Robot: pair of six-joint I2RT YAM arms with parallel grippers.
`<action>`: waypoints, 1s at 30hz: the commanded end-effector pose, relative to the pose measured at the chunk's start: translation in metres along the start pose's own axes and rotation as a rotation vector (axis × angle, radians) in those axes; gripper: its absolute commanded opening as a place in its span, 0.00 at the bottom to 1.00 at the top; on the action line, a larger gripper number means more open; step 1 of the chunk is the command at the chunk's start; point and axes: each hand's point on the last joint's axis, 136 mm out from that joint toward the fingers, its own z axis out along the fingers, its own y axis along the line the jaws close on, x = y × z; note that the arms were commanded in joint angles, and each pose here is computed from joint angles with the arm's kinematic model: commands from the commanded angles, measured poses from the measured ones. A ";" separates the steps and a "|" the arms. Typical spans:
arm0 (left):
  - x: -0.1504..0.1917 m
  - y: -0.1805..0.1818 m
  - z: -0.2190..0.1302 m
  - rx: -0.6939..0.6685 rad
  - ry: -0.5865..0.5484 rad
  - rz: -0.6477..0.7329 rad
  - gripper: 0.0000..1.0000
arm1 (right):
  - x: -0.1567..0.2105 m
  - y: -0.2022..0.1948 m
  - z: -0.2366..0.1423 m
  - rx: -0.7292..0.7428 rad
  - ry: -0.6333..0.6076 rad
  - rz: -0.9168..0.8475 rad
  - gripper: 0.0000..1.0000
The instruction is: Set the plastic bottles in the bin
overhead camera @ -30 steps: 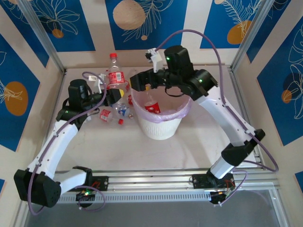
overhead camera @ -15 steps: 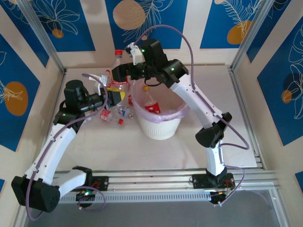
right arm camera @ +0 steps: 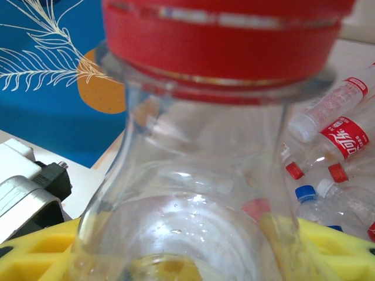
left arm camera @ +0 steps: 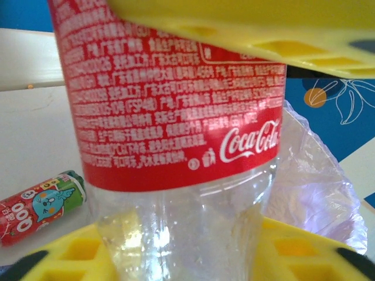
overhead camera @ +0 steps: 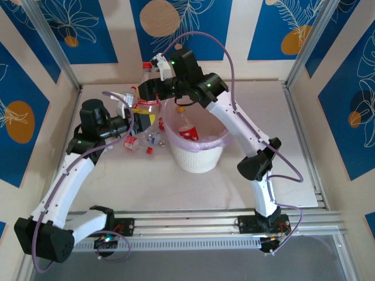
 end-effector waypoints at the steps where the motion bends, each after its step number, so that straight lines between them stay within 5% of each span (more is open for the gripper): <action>1: -0.006 -0.005 -0.001 0.003 -0.013 0.040 0.89 | -0.008 0.005 -0.011 -0.015 -0.028 -0.018 0.52; 2: -0.005 -0.006 -0.002 0.000 -0.011 0.040 1.00 | -0.013 0.009 -0.015 -0.025 -0.043 -0.031 0.52; 8: 0.010 -0.010 -0.012 -0.007 0.016 0.026 1.00 | -0.047 0.010 -0.054 0.044 -0.168 -0.113 0.48; 15: 0.035 -0.024 -0.016 0.081 0.097 -0.170 1.00 | -0.070 0.000 -0.120 0.150 -0.278 -0.168 0.44; 23: 0.052 0.010 -0.016 -0.094 0.123 -0.255 1.00 | -0.051 -0.032 -0.174 0.202 -0.286 -0.112 0.43; 30: 0.075 0.069 -0.013 -0.364 0.198 -0.368 0.95 | -0.003 -0.070 -0.171 0.280 -0.149 -0.108 0.41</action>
